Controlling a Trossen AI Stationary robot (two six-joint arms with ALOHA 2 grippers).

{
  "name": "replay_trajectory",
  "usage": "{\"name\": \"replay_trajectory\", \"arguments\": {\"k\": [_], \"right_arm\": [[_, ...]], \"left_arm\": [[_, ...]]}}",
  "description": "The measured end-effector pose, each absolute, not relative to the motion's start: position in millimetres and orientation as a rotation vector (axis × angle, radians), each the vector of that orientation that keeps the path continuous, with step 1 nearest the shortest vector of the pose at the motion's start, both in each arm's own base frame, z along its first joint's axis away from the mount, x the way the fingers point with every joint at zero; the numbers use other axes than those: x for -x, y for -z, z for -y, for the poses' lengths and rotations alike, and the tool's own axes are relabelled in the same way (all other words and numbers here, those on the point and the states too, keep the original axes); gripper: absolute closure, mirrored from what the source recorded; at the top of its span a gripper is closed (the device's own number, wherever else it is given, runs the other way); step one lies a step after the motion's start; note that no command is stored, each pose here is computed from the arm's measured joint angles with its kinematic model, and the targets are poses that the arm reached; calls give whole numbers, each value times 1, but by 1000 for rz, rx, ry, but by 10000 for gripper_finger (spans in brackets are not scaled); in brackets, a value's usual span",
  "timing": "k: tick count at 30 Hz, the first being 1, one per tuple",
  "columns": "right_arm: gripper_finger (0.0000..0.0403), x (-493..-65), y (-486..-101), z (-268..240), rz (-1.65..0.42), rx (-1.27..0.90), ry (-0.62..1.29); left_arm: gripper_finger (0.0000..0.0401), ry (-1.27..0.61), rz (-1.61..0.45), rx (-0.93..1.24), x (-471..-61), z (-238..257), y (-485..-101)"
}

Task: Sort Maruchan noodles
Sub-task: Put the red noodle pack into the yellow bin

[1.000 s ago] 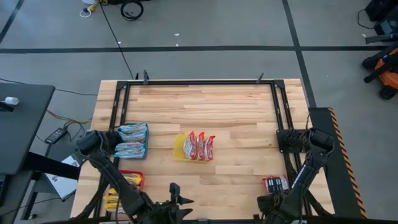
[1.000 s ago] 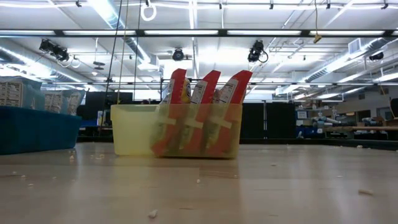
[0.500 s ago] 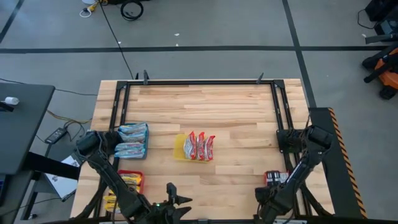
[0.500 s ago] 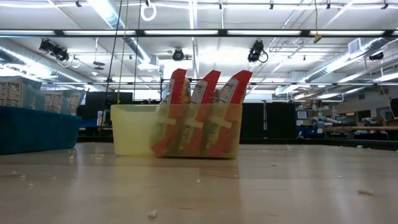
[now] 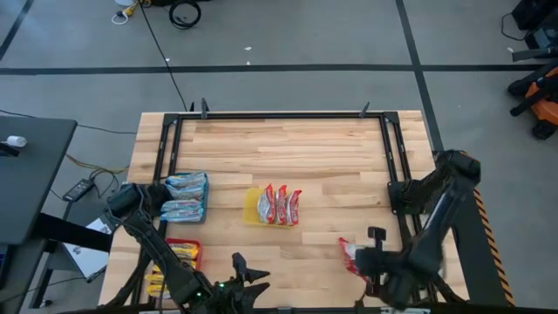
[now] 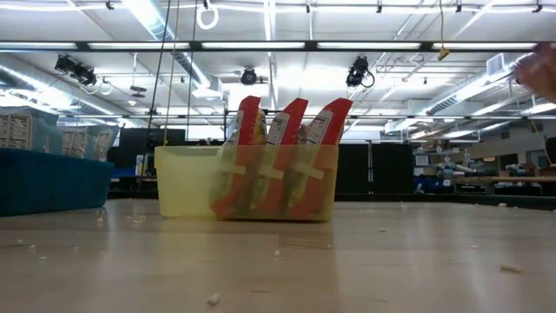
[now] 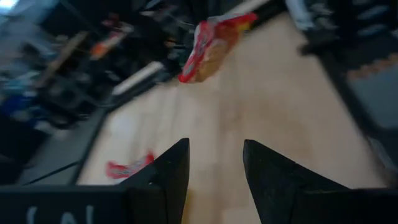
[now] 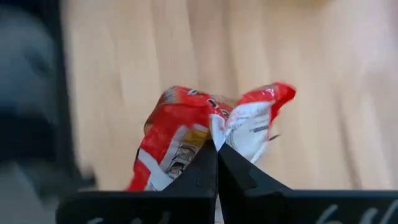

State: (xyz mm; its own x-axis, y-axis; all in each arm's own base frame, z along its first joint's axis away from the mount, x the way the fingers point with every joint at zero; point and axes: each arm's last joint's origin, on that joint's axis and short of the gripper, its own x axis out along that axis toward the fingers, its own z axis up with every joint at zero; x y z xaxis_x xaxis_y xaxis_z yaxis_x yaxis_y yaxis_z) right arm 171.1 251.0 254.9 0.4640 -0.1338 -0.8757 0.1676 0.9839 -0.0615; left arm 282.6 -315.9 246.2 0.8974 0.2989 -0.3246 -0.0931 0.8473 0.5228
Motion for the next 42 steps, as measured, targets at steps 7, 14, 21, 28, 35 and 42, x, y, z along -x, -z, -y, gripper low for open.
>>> {"name": "replay_trajectory", "arguments": {"k": [7,14,21,28,35,42], "right_arm": [[399,-166,-298,-257,-519,-84,181],[400,-188,-318,-268,-147,-205,334],[399,-209,-335,-263,-33,-250,429],[399,-210,-340,-265,-58,-116,398],[399,-200,-354,-279,-43,8,324],[399,-221,-372,-277,34,82,95]], "left_arm": [[246,-447,-310,-583,-283,312,-247],[244,-470,-367,-573,-314,292,-234],[200,-246,-428,-477,-353,268,-238],[165,-64,-246,-135,-387,241,-239],[180,200,255,243,-369,196,-208],[181,461,466,359,-372,175,-200]]}}
